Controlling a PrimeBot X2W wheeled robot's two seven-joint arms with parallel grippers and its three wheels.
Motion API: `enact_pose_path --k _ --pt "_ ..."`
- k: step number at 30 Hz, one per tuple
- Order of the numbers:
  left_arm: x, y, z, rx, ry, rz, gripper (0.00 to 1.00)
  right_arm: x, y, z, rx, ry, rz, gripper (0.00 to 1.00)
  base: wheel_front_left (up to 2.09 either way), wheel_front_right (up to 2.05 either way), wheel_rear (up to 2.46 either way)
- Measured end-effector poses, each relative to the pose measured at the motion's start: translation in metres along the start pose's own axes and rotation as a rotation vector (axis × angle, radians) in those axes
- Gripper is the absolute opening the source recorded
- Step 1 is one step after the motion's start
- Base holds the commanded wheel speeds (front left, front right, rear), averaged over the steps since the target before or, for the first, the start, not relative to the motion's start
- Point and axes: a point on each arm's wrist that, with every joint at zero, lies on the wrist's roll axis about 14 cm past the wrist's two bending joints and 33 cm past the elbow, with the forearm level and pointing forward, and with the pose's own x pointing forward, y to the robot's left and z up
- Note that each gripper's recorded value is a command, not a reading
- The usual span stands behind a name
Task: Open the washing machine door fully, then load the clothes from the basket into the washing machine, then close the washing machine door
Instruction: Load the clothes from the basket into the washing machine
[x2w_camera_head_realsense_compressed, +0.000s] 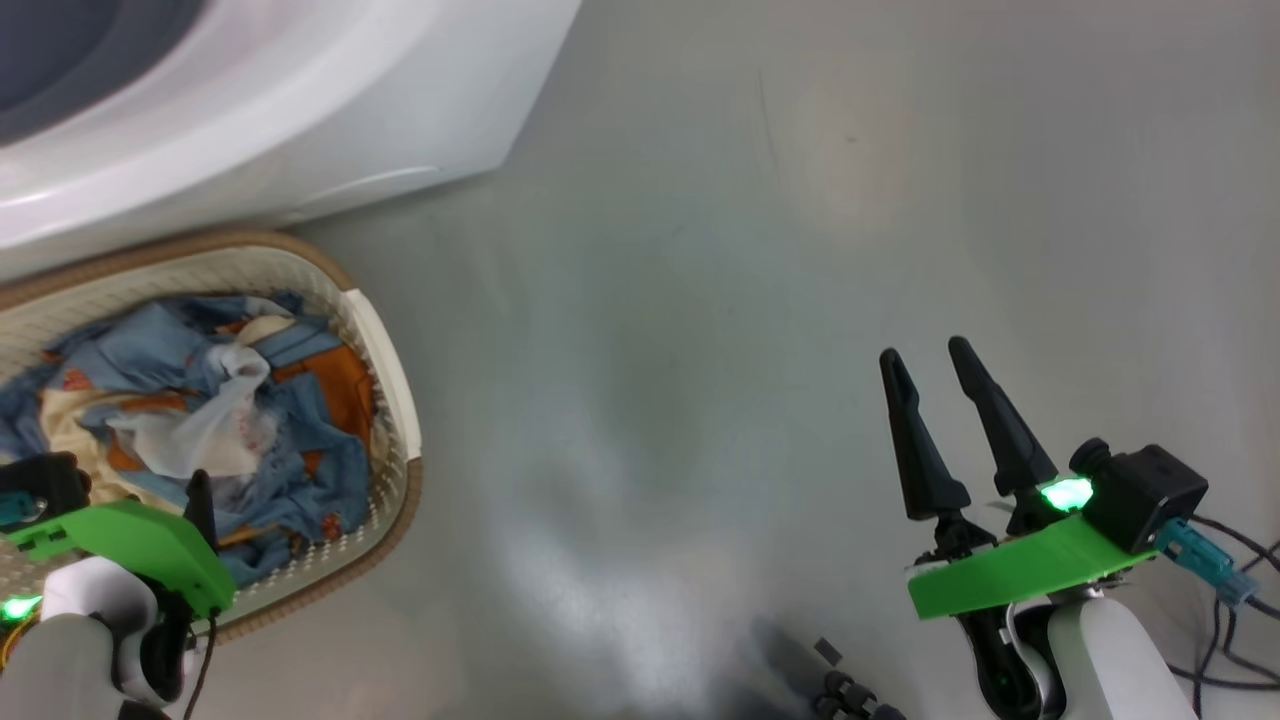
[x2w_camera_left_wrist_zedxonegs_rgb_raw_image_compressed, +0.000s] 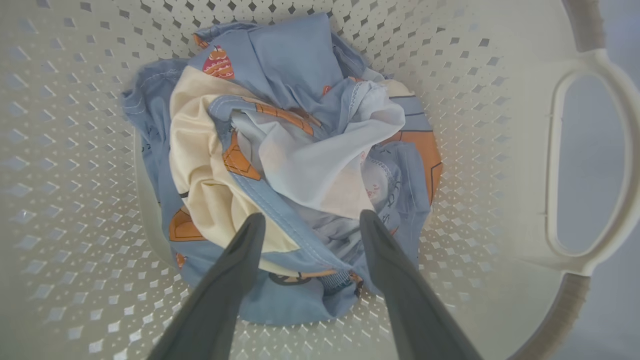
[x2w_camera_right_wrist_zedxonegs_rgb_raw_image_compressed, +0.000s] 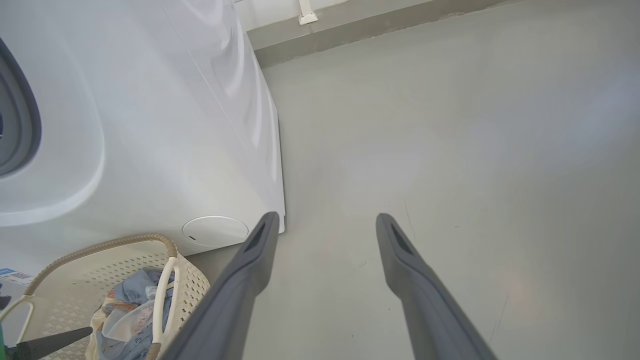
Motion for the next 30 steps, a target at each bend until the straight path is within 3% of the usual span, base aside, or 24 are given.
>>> enact_pose_path --k 30 --pt "0.056 0.009 -0.015 0.013 0.087 0.013 1.0 0.018 -0.012 -0.024 -0.032 0.058 -0.031 1.0 0.0 0.0 0.0"
